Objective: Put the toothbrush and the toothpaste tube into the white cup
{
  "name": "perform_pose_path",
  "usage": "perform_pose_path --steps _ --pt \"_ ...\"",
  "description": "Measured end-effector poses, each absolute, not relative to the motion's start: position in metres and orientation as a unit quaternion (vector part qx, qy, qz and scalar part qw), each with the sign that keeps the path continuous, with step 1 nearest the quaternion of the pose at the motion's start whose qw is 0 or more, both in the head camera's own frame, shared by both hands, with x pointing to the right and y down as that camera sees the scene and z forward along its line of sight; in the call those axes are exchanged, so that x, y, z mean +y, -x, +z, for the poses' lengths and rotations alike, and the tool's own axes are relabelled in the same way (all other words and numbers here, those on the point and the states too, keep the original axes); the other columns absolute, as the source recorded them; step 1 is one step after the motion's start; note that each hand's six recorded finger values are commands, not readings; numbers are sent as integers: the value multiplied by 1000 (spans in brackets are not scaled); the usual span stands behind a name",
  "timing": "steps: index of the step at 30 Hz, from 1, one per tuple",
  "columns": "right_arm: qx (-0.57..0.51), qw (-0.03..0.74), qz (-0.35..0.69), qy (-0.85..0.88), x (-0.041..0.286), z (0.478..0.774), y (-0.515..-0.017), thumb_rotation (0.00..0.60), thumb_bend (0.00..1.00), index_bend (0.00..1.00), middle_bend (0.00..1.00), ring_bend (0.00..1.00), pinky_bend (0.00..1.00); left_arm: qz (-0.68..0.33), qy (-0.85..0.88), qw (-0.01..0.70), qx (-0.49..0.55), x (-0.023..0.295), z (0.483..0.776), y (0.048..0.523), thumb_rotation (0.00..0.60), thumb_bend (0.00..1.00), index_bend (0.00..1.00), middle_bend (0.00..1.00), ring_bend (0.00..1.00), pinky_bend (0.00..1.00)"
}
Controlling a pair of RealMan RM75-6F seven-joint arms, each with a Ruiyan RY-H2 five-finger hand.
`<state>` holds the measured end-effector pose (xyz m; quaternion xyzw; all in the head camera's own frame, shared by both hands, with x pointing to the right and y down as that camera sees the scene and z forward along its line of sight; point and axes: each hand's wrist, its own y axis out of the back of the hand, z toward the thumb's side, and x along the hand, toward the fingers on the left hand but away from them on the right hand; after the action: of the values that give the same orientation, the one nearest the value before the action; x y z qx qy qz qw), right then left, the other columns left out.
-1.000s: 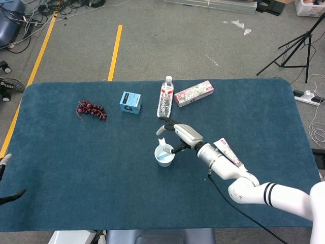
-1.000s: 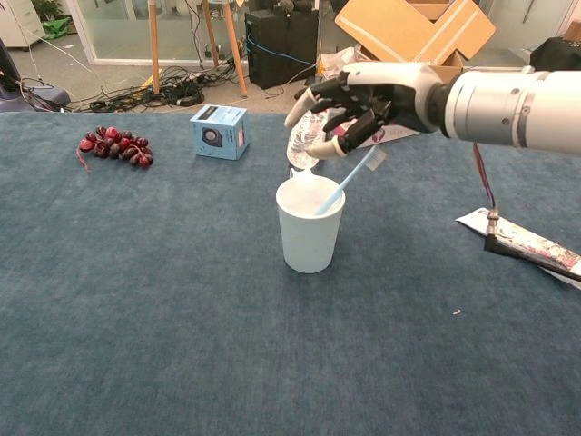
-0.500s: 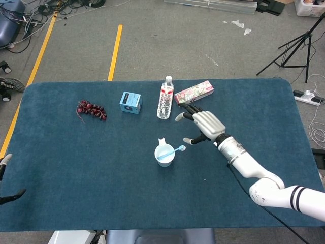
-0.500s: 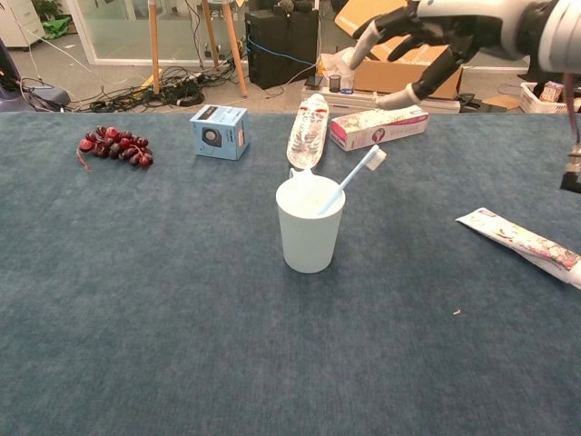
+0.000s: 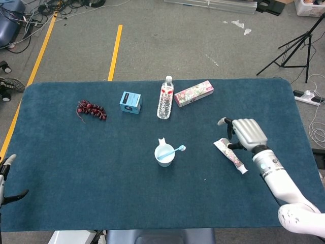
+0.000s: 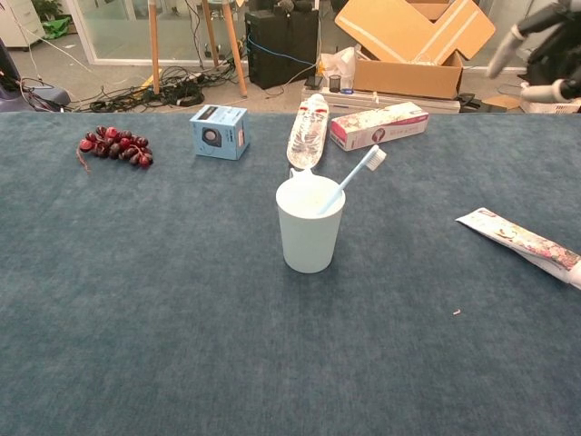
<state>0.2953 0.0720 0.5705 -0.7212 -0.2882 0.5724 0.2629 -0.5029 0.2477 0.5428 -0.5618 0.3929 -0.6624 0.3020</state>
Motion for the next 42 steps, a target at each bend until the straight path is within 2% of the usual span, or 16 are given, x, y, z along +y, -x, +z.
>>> perform_pose_path --steps 3,7,12,17,22,28,42 --pt "-290 229 608 703 88 566 -317 600 339 328 722 547 752 -662 563 302 393 248 543 502 600 0 88 164 68 184" --pt "-284 191 645 683 108 568 -341 600 360 317 833 656 800 -662 563 301 392 248 544 502 600 0 88 164 68 184" --pt "-276 134 678 668 131 577 -365 600 429 205 905 724 842 -663 564 300 391 248 545 502 600 0 88 164 68 184" --pt "-276 63 693 663 150 589 -379 600 540 122 972 788 880 -663 565 299 389 249 546 501 600 0 88 164 68 187" --pt "-280 -5 697 660 163 601 -390 600 598 97 998 817 896 -664 565 298 388 249 547 501 600 0 88 164 68 188" --pt "-283 -62 698 654 176 618 -397 600 619 84 1000 820 898 -663 565 298 390 249 547 501 600 0 88 165 68 188" --pt "-270 -90 707 647 190 643 -406 600 623 73 1000 820 898 -663 565 298 391 248 546 502 600 0 88 165 68 188"
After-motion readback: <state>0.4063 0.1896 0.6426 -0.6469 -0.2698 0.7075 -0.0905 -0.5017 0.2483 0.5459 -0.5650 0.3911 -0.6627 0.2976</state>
